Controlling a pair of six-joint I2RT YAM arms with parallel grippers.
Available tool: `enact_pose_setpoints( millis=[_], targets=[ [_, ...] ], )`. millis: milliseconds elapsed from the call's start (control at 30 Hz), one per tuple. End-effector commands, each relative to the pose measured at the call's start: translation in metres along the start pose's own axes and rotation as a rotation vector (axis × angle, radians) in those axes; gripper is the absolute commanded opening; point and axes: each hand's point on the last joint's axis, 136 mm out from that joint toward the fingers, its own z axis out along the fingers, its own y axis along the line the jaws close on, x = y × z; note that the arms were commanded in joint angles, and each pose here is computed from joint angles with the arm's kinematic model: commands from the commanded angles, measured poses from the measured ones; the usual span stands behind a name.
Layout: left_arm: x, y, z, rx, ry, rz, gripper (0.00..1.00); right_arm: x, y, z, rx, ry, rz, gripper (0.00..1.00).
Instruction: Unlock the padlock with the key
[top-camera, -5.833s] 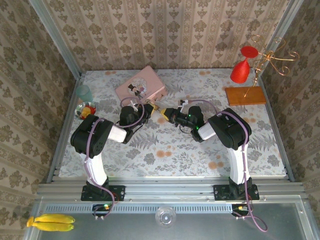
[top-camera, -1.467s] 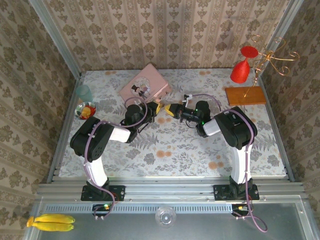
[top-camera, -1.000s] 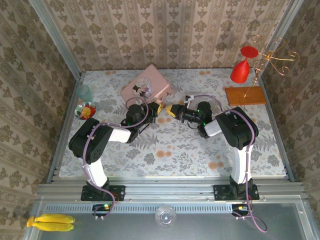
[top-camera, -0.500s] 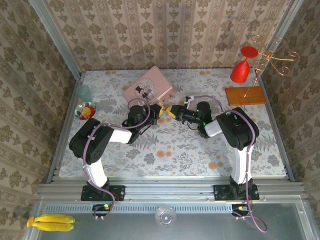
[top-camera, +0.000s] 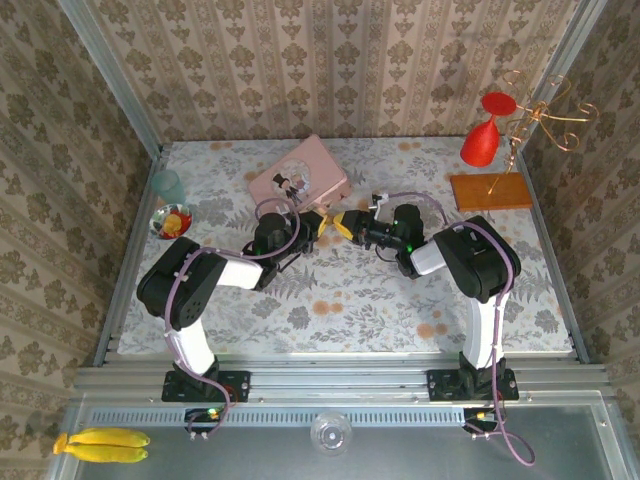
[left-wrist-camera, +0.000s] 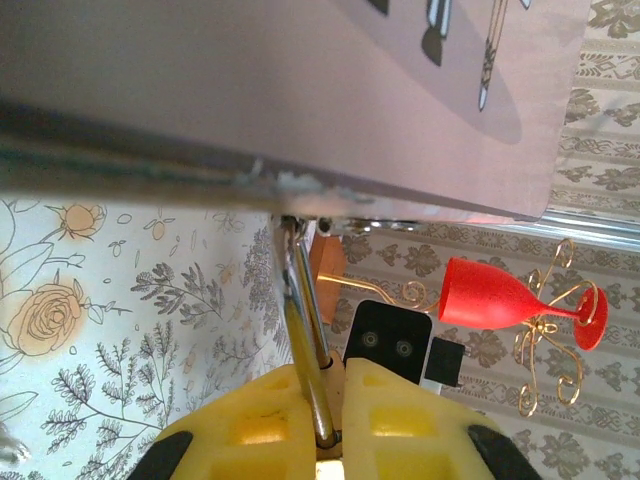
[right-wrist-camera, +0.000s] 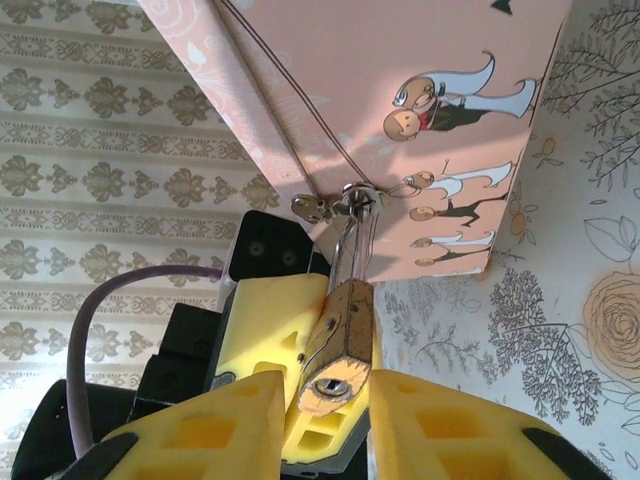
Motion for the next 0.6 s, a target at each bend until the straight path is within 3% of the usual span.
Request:
enact_pose_setpoints(
  millis=[0,200,567],
  targets=[
    [0.031,-0.065,-0.012,0.205,0.120,0.071,0.00,-0.010,-0.005,-0.005,0.036,-0.057,-0.007,0.32],
    [0.024,-0.056,-0.014,0.164,0.099,0.101,0.00,-0.007,-0.014,-0.012,0.090,-0.058,-0.001,0.32],
    [-0.017,0.005,-0.028,-0.128,0.060,0.283,0.00,0.026,-0.053,-0.042,0.501,0.092,-0.180,0.34]
  ],
)
